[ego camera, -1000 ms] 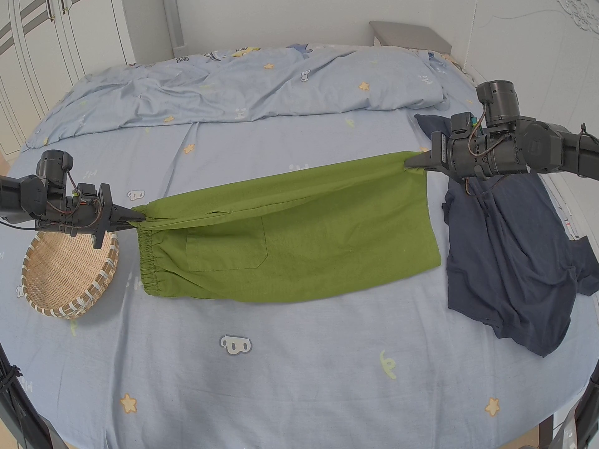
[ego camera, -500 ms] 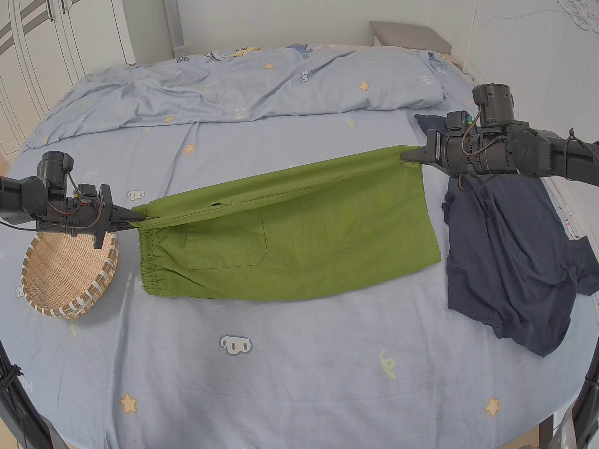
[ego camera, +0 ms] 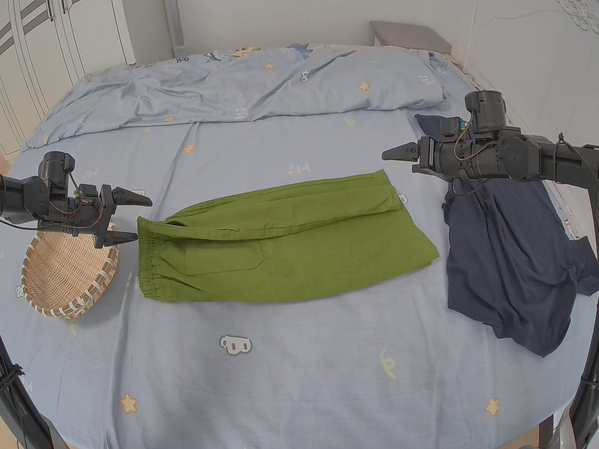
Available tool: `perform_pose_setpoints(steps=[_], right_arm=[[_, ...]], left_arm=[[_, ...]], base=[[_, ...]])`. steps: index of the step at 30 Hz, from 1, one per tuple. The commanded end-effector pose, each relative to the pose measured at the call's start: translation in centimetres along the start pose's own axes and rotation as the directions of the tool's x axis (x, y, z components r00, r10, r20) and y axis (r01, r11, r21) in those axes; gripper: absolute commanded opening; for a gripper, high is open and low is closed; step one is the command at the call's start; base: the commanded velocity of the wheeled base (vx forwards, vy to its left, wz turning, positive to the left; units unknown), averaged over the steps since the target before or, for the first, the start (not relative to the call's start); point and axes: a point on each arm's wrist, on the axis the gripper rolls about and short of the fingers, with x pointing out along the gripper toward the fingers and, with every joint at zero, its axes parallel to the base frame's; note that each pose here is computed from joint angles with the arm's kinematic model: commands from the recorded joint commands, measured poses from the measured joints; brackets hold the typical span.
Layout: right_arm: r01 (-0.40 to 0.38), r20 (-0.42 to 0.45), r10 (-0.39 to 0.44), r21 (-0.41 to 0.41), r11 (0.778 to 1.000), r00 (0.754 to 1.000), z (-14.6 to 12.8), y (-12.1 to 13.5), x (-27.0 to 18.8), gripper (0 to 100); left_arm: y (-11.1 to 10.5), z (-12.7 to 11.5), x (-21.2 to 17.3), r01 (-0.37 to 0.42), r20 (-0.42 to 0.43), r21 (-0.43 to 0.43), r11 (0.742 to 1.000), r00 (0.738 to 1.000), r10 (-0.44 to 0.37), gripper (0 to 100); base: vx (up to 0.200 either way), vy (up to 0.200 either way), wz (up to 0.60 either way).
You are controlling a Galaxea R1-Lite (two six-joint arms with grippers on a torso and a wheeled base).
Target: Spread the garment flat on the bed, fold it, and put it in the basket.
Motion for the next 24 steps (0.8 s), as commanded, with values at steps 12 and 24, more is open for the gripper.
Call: perform_pose_setpoints(steps=[12, 24], right_arm=[[0.019, -0.077, -0.015, 0.046, 0.999, 0.997, -2.5, -0.1, -2.1, 100], [0.014, -0.037, -0.013, 0.032, 0.999, 0.999, -3.6, -0.4, -2.8, 100]], left_arm=[[-3.6, -2.3, 4.3, 0.062, -0.121, 0.016, 0.998, 0.991, -0.060, 100], [-2.0, 2.5, 8.6, 0.087, -0.050, -0.037, 0.996, 0.995, -0.089, 100]], base=[[0.000, 0.000, 0.00], [0.000, 0.000, 0.00]])
